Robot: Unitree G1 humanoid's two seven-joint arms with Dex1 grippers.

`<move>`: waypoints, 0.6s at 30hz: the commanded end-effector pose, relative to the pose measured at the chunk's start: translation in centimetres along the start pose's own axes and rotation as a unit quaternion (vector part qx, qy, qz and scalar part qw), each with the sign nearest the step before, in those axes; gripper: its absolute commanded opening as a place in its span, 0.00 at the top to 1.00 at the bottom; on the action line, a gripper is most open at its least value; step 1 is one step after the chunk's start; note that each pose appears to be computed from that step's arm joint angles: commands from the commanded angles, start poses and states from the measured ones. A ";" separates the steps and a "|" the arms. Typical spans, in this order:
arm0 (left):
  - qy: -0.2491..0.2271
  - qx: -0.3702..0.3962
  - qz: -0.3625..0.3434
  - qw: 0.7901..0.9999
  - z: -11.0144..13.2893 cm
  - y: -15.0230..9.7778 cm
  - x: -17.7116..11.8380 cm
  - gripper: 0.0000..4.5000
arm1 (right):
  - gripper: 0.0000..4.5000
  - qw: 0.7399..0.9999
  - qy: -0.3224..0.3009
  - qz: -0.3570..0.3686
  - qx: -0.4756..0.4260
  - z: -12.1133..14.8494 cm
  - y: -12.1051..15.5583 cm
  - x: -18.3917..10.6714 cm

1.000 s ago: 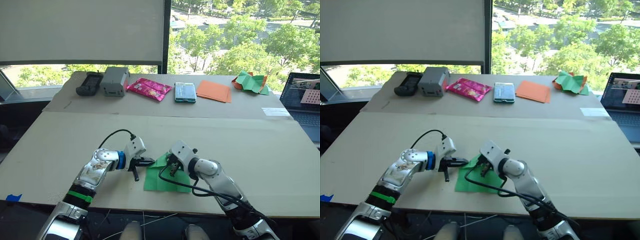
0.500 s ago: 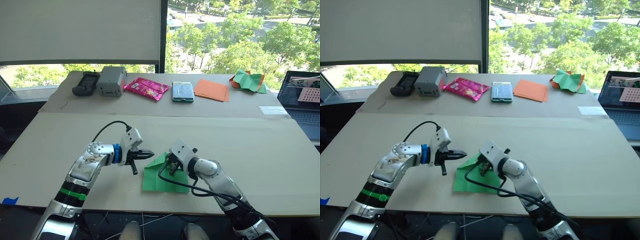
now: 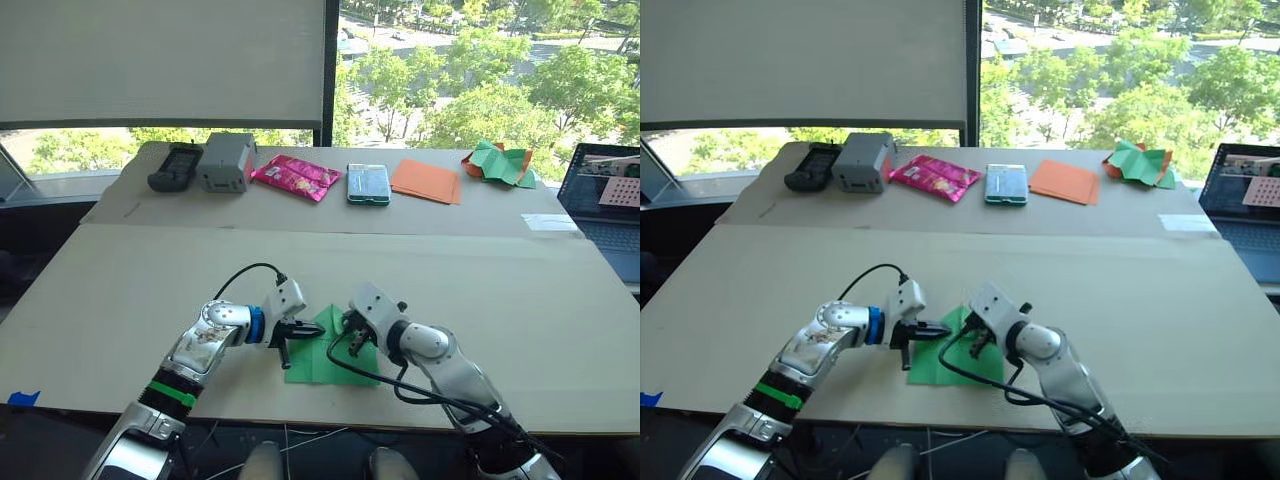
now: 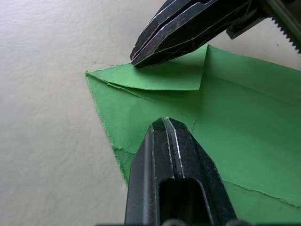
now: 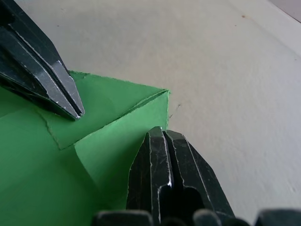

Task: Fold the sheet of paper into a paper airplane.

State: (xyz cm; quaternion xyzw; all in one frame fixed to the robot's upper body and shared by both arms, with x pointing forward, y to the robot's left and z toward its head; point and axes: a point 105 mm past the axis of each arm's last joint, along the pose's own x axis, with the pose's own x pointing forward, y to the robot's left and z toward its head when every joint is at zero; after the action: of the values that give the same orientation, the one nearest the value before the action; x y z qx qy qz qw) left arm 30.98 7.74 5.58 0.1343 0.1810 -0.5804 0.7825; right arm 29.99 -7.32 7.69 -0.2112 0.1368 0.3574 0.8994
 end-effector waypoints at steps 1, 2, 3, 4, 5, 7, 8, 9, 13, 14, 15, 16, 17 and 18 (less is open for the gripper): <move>0.044 -0.015 0.005 0.999 -2.5 0.0 0.2 1.00 | 1.00 0.998 -0.055 0.010 0.010 2.4 -0.1 -2.8; 0.044 -0.015 0.004 0.999 -2.5 -0.1 0.2 1.00 | 1.00 0.998 -0.055 0.018 0.013 2.3 0.1 -3.4; 0.044 -0.017 0.004 0.999 -2.6 -0.1 0.2 1.00 | 1.00 0.998 -0.055 0.029 0.016 2.2 0.3 -4.0; 0.044 -0.017 0.004 0.999 -2.6 -0.1 0.2 1.00 | 1.00 0.997 -0.057 0.042 0.020 2.1 0.7 -5.0; 0.044 -0.018 0.004 0.999 -2.7 -0.1 0.2 1.00 | 1.00 0.996 -0.060 0.058 0.028 2.0 1.0 -6.1; 0.044 -0.018 0.003 0.999 -2.7 -0.1 0.3 1.00 | 1.00 0.993 -0.057 0.095 0.040 1.7 2.2 -8.0; 0.044 -0.019 0.003 0.999 -2.7 -0.2 0.3 1.00 | 1.00 0.990 -0.048 0.124 0.044 1.2 3.2 -8.9; 0.043 -0.020 0.003 0.999 -2.7 -0.2 0.4 1.00 | 1.00 0.988 -0.041 0.144 0.047 0.9 4.0 -9.5; 0.044 -0.019 -0.002 0.999 -2.7 -0.4 0.5 1.00 | 1.00 0.980 -0.015 0.186 0.065 -0.3 5.9 -10.5; 0.044 -0.020 -0.003 0.999 -2.7 -0.4 0.5 1.00 | 1.00 0.979 -0.006 0.192 0.075 -0.8 6.3 -10.8; 0.044 -0.020 -0.003 0.999 -2.7 -0.4 0.5 1.00 | 1.00 0.977 0.001 0.197 0.081 -1.2 6.6 -11.0; 0.044 -0.020 -0.003 0.999 -2.7 -0.5 0.4 1.00 | 1.00 0.976 0.012 0.202 0.084 -1.6 7.0 -11.1; 0.045 -0.020 -0.004 0.999 -2.7 -0.5 0.4 1.00 | 1.00 0.975 0.018 0.206 0.085 -1.9 7.2 -11.3; 0.045 -0.020 -0.004 0.999 -2.7 -0.5 0.4 1.00 | 1.00 0.979 0.036 0.185 0.083 -2.8 6.9 -10.8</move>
State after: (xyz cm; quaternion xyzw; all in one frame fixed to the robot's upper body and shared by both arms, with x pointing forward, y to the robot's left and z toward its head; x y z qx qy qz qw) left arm 31.01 7.64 5.26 0.1383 0.1796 -0.5811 0.7816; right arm 17.04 -10.76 7.31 -0.1069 0.2487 0.5006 0.8223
